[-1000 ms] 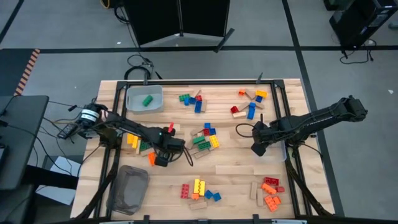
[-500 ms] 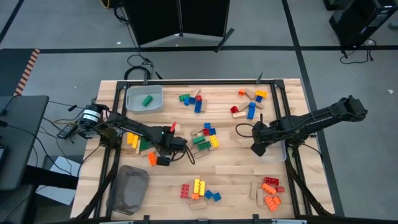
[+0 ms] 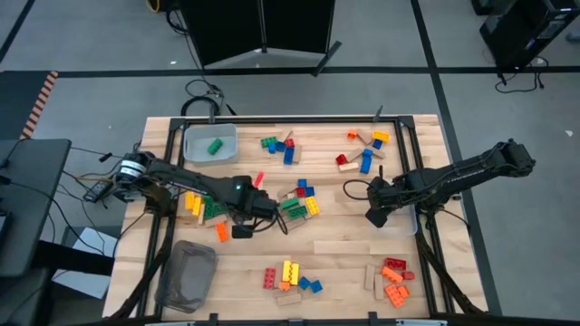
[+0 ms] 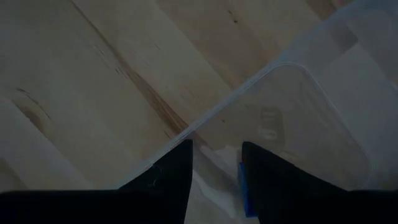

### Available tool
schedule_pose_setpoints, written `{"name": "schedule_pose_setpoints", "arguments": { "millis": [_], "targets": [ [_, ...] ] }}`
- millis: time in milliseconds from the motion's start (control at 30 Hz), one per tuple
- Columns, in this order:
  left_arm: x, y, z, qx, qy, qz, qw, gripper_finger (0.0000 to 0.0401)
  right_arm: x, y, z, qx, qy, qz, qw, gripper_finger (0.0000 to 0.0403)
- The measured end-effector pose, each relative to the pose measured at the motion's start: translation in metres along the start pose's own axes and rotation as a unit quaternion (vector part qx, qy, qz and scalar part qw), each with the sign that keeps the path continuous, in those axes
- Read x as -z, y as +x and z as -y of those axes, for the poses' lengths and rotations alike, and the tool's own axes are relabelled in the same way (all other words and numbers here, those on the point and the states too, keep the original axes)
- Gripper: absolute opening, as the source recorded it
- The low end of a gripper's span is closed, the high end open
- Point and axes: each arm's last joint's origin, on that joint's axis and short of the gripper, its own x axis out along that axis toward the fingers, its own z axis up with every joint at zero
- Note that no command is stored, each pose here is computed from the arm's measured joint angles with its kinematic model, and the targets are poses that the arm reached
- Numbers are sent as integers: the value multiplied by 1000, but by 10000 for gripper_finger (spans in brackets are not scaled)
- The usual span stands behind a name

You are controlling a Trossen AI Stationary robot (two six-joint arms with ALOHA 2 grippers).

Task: Sort blocks by size
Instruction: Put the brown block into the black bin

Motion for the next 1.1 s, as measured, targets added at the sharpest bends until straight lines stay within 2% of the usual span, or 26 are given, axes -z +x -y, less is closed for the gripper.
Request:
{"name": "schedule_pose_setpoints", "arguments": {
  "millis": [133,267,333,467,533,633,733,833,900,1000,1100],
  "targets": [
    [15,-22,13,7,-56,24,998,62,0,0,0,-1,-1,1,1000,154],
    [34,-46,28,11,-164,72,984,62,-1,0,-1,-4,-13,4,1000,154],
    [43,-55,35,27,-240,92,966,62,-1,0,-2,-8,-18,7,1000,154],
    [57,-65,51,59,-408,95,906,62,-2,0,-2,-10,-33,9,999,154],
    [64,-67,61,71,-444,90,889,62,-2,0,-2,-10,-37,9,999,154],
    [70,-67,74,87,-466,66,878,62,-2,0,-2,-10,-37,9,999,154],
    [75,-68,81,96,-456,51,883,62,-2,0,-2,-10,-38,9,999,154],
    [84,-69,86,84,-407,33,909,62,-2,0,-2,-10,-38,9,999,154],
    [92,-69,87,72,-341,5,937,62,-2,0,-2,-10,-38,9,999,154],
    [105,-70,91,66,-198,-34,977,62,-2,0,-2,-10,-37,9,999,154],
    [115,-72,95,58,-74,-48,994,62,-2,0,-2,-10,-24,9,1000,154]
  ]
}}
